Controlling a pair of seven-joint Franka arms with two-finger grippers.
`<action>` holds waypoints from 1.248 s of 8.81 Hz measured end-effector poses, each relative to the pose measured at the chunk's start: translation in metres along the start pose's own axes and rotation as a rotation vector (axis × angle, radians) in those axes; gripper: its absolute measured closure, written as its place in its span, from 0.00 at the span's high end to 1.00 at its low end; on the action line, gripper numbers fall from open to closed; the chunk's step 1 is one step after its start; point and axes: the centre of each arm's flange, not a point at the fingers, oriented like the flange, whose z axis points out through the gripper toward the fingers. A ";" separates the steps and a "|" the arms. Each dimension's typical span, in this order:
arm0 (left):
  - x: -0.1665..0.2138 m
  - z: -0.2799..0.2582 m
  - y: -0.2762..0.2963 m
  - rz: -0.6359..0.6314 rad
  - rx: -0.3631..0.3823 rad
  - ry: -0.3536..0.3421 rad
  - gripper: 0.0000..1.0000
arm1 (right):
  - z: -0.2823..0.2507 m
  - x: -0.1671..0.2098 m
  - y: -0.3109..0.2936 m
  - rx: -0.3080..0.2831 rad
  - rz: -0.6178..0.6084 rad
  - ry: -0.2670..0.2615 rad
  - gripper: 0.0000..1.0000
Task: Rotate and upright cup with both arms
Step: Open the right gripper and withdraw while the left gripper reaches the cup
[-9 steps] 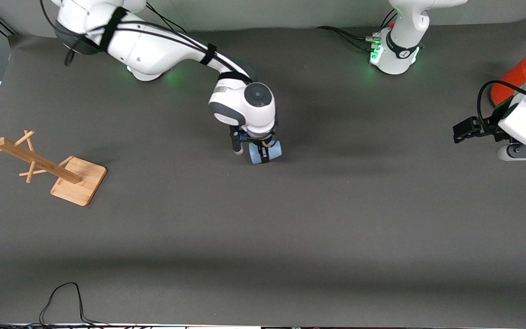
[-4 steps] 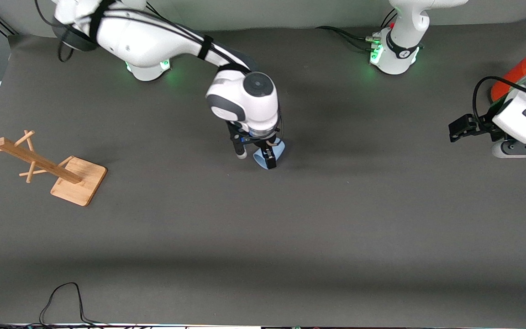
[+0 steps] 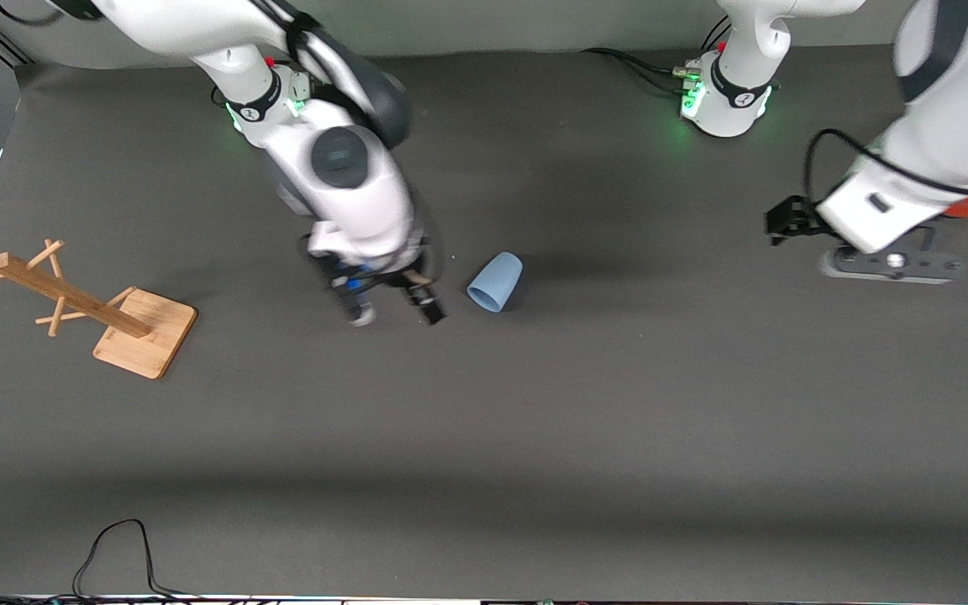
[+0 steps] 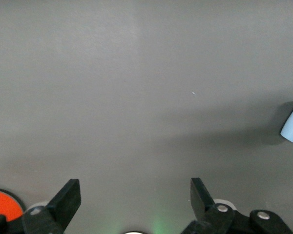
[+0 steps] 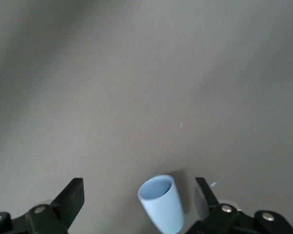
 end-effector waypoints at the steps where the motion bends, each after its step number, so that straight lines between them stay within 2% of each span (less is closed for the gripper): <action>1: 0.008 0.022 0.040 -0.029 0.007 -0.033 1.00 | -0.031 0.050 0.021 -0.009 -0.089 -0.019 1.00; 3: 0.036 0.073 0.152 -0.139 0.032 -0.081 1.00 | -0.076 0.120 0.063 -0.035 -0.297 -0.014 1.00; 6: 0.075 0.176 0.294 -0.465 0.069 -0.115 1.00 | -0.117 0.196 0.124 -0.032 -0.531 0.006 1.00; 8: 0.087 0.231 0.343 -0.619 0.067 -0.108 1.00 | -0.136 0.233 0.168 -0.018 -0.611 0.019 1.00; 11: 0.082 0.278 0.377 -0.651 0.073 -0.100 1.00 | -0.142 0.269 0.217 -0.020 -0.672 0.019 1.00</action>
